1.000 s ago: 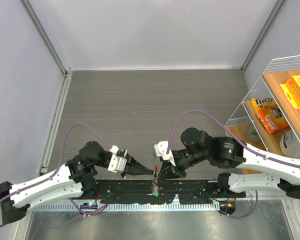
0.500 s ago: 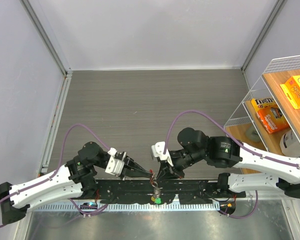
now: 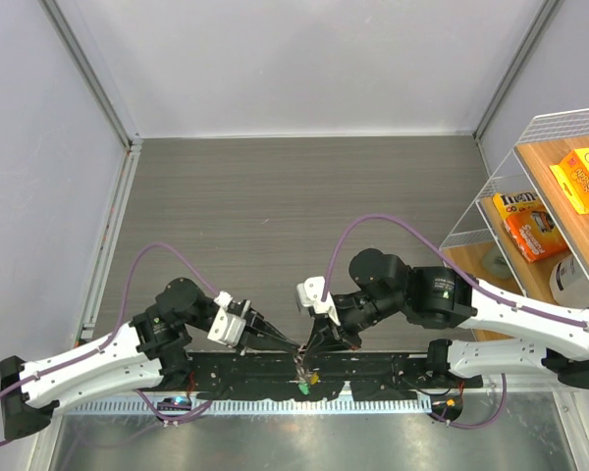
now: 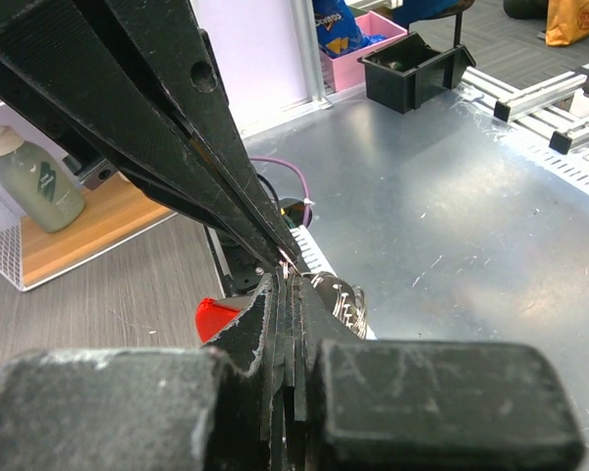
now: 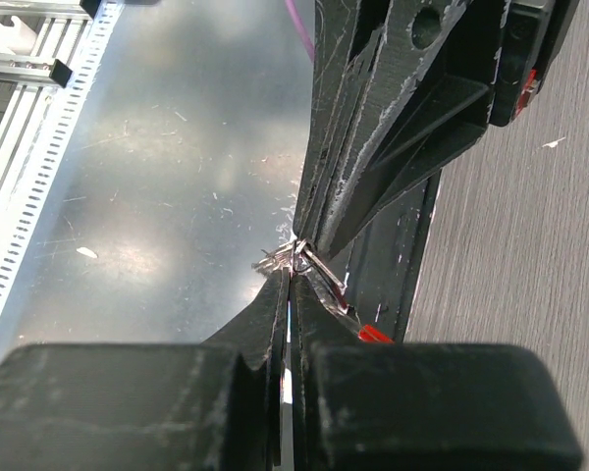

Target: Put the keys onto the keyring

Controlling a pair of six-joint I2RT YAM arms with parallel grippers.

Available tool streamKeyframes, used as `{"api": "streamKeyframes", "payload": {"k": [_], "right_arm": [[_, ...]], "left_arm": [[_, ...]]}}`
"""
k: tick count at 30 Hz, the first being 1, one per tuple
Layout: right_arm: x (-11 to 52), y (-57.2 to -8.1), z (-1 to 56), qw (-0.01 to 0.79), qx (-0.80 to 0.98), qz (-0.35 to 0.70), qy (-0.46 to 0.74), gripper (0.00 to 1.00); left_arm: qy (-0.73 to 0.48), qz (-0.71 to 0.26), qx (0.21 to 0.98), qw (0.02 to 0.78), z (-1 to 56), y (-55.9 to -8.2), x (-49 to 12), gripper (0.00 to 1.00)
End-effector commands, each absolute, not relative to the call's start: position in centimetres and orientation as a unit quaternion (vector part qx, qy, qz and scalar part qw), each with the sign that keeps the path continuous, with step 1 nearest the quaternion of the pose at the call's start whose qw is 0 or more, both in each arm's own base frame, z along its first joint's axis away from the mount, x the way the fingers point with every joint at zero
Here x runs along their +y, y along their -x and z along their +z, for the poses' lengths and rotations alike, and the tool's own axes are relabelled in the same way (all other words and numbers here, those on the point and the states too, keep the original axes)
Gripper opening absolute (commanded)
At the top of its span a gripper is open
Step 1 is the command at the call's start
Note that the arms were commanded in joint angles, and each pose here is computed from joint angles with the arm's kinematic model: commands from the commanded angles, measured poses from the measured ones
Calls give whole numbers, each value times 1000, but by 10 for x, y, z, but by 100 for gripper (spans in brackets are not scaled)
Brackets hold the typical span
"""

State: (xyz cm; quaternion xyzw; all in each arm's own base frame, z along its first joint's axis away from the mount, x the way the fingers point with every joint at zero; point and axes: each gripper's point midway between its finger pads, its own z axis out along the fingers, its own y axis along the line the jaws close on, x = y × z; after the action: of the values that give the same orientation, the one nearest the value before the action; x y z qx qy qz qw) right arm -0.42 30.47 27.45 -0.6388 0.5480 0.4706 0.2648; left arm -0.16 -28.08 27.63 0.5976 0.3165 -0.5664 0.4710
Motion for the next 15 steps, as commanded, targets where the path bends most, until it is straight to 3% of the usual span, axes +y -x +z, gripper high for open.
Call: {"api": "streamKeyframes", "payload": {"k": [1, 15], "right_arm": [[313, -2, 307, 315, 518, 488, 628, 6], [302, -18, 323, 375, 529, 482, 589, 6]], "left_arm": [[-602, -571, 278, 484, 287, 8, -278, 0], [-601, -571, 278, 486, 285, 7, -279, 0]]}}
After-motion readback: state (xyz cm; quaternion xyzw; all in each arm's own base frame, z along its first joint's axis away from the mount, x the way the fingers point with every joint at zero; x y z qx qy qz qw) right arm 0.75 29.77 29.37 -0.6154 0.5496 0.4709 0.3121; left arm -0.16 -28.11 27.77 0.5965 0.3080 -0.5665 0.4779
